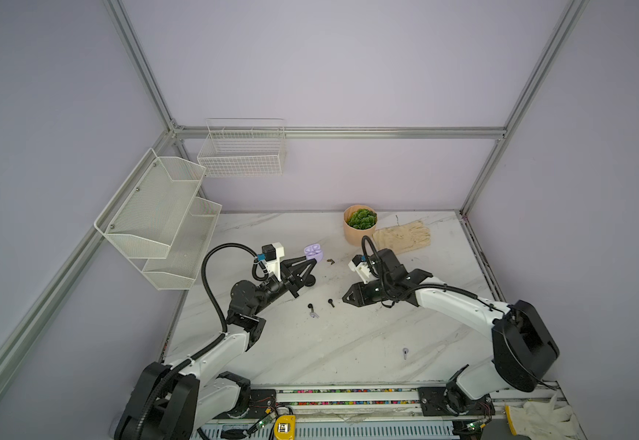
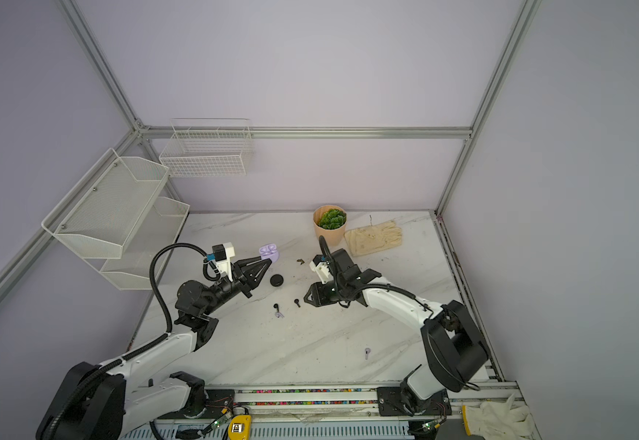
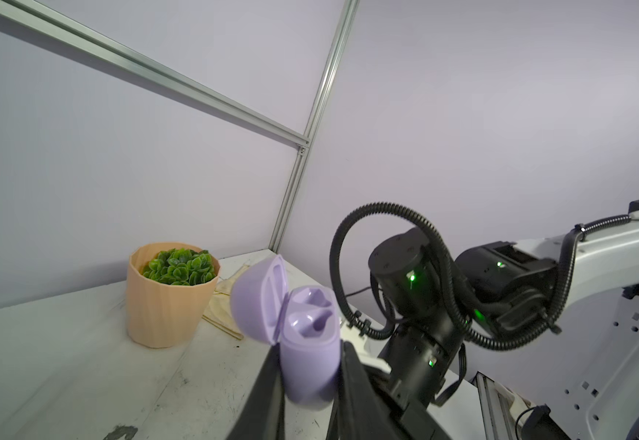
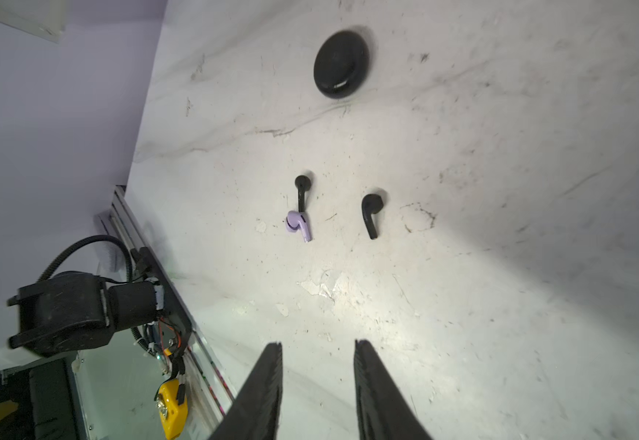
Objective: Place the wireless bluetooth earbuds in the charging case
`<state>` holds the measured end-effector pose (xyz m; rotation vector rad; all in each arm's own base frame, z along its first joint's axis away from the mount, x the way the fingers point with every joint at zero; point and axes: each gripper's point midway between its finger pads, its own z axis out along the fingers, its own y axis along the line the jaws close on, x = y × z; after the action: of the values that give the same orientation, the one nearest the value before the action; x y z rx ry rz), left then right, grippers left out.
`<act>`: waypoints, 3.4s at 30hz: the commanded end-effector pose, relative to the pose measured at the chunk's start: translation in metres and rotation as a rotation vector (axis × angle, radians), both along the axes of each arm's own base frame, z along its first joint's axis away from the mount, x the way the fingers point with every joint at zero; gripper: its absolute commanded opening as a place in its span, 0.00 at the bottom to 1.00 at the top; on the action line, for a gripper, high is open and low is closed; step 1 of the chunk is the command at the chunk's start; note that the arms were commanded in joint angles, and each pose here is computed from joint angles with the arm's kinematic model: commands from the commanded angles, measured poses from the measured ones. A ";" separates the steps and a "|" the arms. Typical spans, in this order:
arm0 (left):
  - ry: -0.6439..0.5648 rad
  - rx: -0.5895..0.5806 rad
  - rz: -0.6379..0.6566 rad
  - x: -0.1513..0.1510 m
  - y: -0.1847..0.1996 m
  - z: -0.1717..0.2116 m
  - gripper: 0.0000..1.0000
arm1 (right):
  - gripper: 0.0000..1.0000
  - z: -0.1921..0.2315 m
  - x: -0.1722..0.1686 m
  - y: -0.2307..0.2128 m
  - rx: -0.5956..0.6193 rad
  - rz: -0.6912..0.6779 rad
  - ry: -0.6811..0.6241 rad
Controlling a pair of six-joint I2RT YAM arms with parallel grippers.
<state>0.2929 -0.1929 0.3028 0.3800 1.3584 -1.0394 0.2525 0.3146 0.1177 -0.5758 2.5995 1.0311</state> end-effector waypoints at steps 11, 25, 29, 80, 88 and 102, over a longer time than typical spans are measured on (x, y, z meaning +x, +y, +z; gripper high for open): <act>0.163 0.032 0.163 0.004 0.027 -0.045 0.00 | 0.36 -0.037 0.014 0.071 -0.132 0.169 -0.189; 0.206 -0.013 0.219 -0.004 0.040 -0.051 0.00 | 0.33 -0.063 0.006 0.103 -0.199 0.218 -0.232; 0.208 -0.017 0.205 -0.006 0.039 -0.050 0.00 | 0.33 -0.069 0.006 0.106 -0.219 0.229 -0.235; 0.186 -0.009 0.198 -0.012 0.039 -0.047 0.00 | 0.16 -0.070 -0.021 0.061 -0.447 0.048 -0.245; 0.194 -0.004 0.170 -0.011 0.034 -0.048 0.00 | 0.16 -0.054 -0.037 0.019 -0.450 -0.079 -0.226; 0.197 0.000 0.144 -0.013 0.030 -0.048 0.00 | 0.17 -0.072 -0.053 -0.036 -0.566 -0.260 -0.219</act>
<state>0.2834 -0.1626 0.2487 0.1684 1.5767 -0.9602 0.2013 0.2930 0.0449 -0.5088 2.6566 0.1939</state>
